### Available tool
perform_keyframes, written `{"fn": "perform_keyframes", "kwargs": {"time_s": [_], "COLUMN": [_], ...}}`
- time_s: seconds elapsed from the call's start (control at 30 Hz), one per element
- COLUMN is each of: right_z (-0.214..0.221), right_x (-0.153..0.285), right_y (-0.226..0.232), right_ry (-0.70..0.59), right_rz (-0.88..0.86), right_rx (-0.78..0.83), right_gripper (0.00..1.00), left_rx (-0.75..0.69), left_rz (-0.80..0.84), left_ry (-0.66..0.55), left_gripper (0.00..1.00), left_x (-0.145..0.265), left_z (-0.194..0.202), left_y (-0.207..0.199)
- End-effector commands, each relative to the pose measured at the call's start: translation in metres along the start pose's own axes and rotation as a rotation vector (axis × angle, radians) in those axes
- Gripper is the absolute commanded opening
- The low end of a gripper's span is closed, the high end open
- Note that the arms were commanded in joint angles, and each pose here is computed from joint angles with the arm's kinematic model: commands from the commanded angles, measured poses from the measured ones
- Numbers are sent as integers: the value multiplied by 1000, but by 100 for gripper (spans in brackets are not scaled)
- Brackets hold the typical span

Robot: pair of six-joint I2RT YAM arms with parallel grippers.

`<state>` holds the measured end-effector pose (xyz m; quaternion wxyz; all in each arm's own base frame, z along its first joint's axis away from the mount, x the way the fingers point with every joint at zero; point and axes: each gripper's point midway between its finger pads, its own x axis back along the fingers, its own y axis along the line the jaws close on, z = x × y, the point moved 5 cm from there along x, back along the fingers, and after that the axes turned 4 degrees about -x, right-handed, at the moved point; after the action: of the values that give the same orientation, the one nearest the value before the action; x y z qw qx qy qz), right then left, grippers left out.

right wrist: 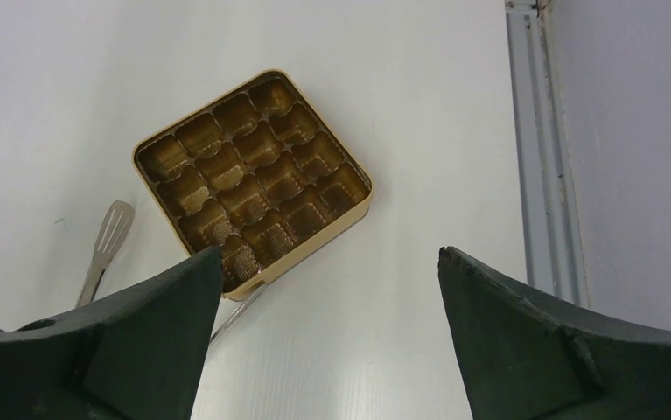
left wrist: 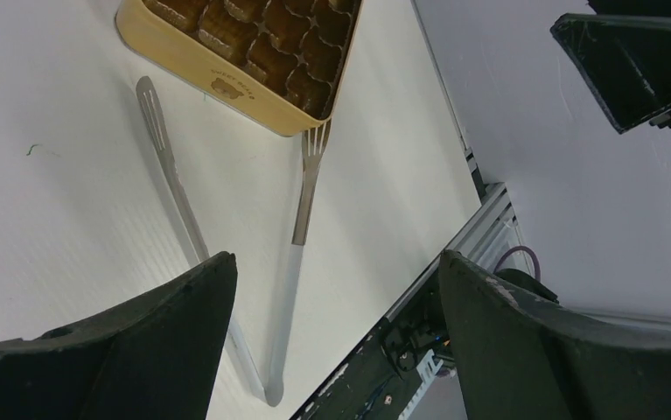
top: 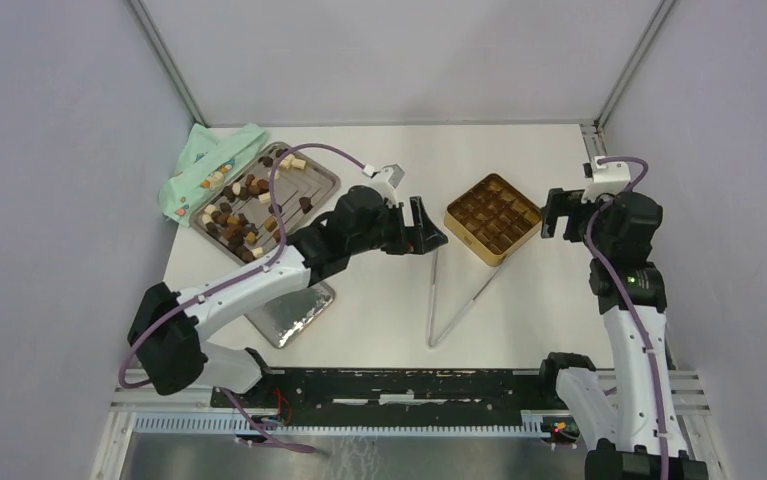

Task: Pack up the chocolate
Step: Pick up the clamp from the center of the board.

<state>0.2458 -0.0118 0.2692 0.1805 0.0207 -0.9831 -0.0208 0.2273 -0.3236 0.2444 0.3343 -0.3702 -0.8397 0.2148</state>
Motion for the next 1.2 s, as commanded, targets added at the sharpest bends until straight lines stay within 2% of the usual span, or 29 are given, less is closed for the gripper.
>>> {"fn": "perform_keyframes", "kwargs": {"time_s": [0.0, 0.1, 0.23, 0.33, 0.43, 0.5, 0.6, 0.7, 0.8, 0.9, 1.0, 1.17], "right_z": [-29, -27, -14, 5, 11, 14, 23, 33, 43, 57, 64, 64], "right_x": [12, 15, 29, 30, 29, 31, 37, 29, 18, 14, 17, 19], "right_y": [-4, -3, -2, 7, 30, 42, 55, 58, 59, 62, 64, 63], "right_ry": [-73, -46, 43, 42, -37, -55, -65, -65, -46, -12, -2, 0], "right_rz": [31, 10, -21, -143, -361, -472, -628, -654, -654, -682, -716, -721], "right_rx": [58, 96, 186, 333, 482, 510, 596, 559, 474, 410, 430, 454], "right_gripper": [98, 98, 98, 98, 98, 98, 98, 98, 98, 98, 98, 98], "left_rx": [31, 45, 119, -20, -268, -290, -269, -190, -154, -208, -262, -279], "left_rz": [51, 54, 10, 48, 54, -22, -37, -59, -84, -197, -308, -379], "left_ry": [-148, -180, -115, -62, -1, -41, -158, -191, -141, -79, -19, -6], "left_gripper": [91, 94, 97, 97, 99, 99, 100, 98, 97, 98, 98, 99], "left_x": [31, 47, 62, 61, 60, 63, 69, 56, 32, 16, 7, 4], "left_z": [-21, -26, -20, -14, -9, -15, -29, -23, -3, 30, 53, 69], "left_y": [-18, -22, -23, -23, -20, -12, -14, -4, 1, 6, 14, 19]}}
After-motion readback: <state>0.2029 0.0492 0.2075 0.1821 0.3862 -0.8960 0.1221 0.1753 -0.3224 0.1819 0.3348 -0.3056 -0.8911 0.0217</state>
